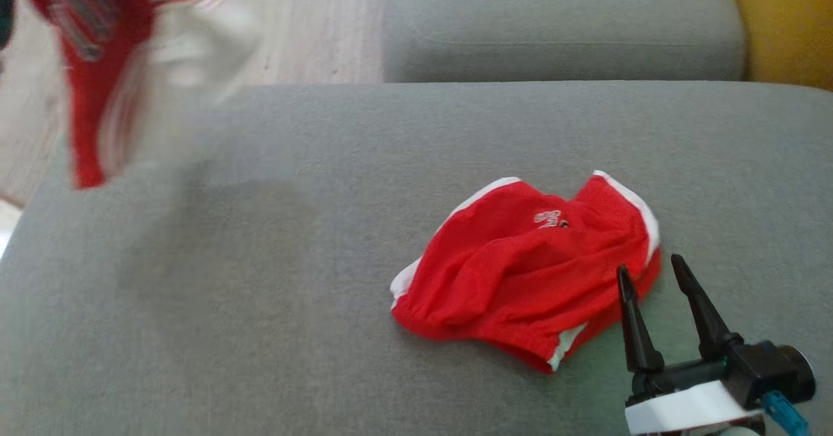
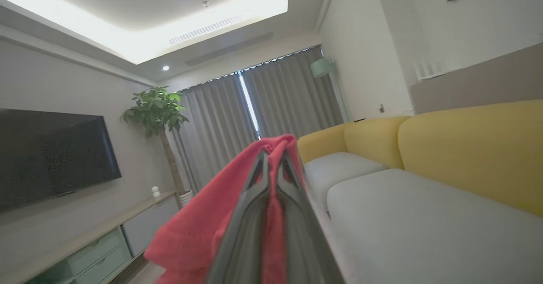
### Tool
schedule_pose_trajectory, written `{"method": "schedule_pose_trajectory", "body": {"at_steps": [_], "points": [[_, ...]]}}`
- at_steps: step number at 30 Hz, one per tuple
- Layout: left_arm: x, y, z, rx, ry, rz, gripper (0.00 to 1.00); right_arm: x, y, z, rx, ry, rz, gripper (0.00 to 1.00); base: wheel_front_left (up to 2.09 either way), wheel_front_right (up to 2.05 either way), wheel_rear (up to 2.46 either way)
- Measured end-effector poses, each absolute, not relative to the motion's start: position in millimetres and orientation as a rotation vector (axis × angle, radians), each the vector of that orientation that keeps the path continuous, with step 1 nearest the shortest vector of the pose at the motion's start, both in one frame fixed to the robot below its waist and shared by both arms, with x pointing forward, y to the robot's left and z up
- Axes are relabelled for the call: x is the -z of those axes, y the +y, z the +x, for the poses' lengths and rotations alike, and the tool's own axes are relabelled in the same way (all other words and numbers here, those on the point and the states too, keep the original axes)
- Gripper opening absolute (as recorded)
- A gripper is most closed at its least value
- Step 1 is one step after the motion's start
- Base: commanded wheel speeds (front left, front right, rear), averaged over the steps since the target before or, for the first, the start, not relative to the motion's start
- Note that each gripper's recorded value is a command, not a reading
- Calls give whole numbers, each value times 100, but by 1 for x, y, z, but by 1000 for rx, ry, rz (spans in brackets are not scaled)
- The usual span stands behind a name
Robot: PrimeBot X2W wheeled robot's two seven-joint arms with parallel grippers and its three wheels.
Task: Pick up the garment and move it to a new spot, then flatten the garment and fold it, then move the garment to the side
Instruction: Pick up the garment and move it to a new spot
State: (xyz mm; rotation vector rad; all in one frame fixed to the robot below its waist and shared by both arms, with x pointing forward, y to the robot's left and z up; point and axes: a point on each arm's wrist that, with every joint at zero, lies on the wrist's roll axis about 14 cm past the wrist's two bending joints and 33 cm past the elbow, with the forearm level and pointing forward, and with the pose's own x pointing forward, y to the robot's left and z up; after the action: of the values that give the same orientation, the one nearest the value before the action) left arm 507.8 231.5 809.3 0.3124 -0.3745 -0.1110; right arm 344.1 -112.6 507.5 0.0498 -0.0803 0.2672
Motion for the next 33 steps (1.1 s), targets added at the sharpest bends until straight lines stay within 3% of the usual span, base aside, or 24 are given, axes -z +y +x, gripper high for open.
{"method": "schedule_pose_trajectory", "body": {"at_steps": [4, 9, 16, 18, 19, 25, 33], "points": [[-782, 285, 501, 6, -296, 332, 0, -503, -102, 350, -301, -65, 50, 100, 0, 0, 0], [-700, 336, 495, -89, -119, 266, 0, -495, -96, 358, -323, -42, 35, 100, 0, 0, 0], [-592, 358, 489, -132, 82, 160, 0, -488, -92, 380, -330, -30, 26, 100, 0, 0, 0], [-556, 358, 481, -135, 154, 132, 49, -485, -93, 384, -327, -26, 28, 100, 0, 0, 0], [-537, 357, 475, -137, 190, 114, 100, -485, -94, 385, -323, -24, 28, 100, 0, 0, 0], [-456, 328, 438, -120, 325, 9, 100, -484, -105, 381, -288, -19, 35, 100, 0, 0, 0], [-488, 269, 413, -89, 111, 72, 100, -501, -121, 368, -242, -65, 25, 100, 0, 0, 0]]}}
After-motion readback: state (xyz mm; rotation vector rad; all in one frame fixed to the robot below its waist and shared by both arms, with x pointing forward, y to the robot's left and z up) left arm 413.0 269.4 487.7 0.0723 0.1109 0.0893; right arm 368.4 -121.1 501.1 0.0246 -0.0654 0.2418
